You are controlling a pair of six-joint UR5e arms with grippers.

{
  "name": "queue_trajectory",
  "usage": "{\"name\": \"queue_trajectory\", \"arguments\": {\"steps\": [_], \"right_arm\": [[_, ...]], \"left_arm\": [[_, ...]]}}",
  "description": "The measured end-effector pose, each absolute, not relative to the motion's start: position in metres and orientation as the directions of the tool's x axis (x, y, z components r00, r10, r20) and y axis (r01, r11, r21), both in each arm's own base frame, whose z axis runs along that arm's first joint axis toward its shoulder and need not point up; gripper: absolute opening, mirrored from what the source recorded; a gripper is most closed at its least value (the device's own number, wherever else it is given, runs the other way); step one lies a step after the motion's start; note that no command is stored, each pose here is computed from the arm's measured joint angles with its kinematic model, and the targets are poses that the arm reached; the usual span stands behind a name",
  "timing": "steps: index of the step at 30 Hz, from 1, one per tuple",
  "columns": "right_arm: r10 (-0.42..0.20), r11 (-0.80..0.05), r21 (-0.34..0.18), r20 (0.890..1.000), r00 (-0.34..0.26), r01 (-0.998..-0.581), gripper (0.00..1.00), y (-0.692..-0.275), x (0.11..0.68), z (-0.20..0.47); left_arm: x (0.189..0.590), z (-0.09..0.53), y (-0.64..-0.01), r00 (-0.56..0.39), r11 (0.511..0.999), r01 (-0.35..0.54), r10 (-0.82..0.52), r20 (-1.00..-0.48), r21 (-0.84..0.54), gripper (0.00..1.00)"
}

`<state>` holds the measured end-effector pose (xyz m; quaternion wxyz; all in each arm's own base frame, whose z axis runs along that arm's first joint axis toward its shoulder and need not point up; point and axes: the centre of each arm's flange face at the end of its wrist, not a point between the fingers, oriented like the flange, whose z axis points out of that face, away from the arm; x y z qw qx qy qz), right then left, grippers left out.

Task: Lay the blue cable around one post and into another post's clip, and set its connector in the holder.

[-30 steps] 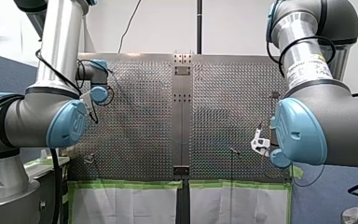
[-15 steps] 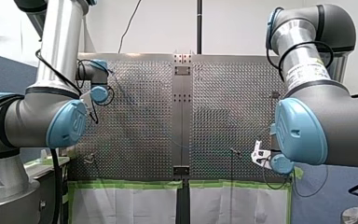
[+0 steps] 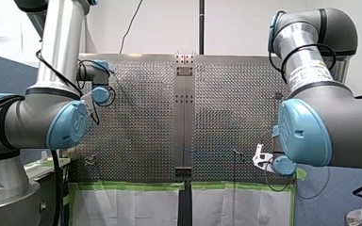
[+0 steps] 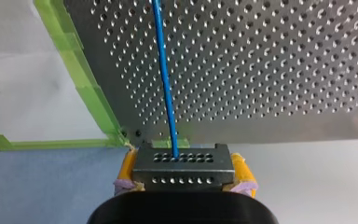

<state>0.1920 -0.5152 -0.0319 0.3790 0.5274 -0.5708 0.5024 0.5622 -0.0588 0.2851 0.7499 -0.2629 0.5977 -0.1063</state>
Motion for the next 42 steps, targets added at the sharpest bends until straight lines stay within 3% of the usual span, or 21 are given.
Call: {"name": "queue_trajectory", "arguments": {"steps": [13, 24, 35, 42], "right_arm": [[-0.197, -0.087, -0.147, 0.972, -0.127, -0.985, 0.00, -0.517, 0.196, -0.030], [-0.201, -0.088, -0.153, 0.971, -0.133, -0.984, 0.00, -0.516, 0.198, -0.030], [-0.212, -0.093, -0.158, 0.968, -0.136, -0.983, 0.00, -0.514, 0.201, -0.031], [-0.220, -0.094, -0.166, 0.965, -0.142, -0.982, 0.00, -0.512, 0.204, -0.032]], "left_arm": [[0.562, 0.285, -0.064, 0.258, 0.841, -0.146, -0.476, -0.841, -0.521, 0.96], [0.559, 0.282, -0.070, 0.245, 0.805, -0.134, -0.538, -0.807, -0.578, 0.96], [0.529, 0.269, -0.062, 0.224, 0.733, -0.209, -0.608, -0.762, -0.647, 0.98], [0.509, 0.278, -0.062, 0.247, 0.734, -0.173, -0.614, -0.750, -0.657, 0.98]]}}
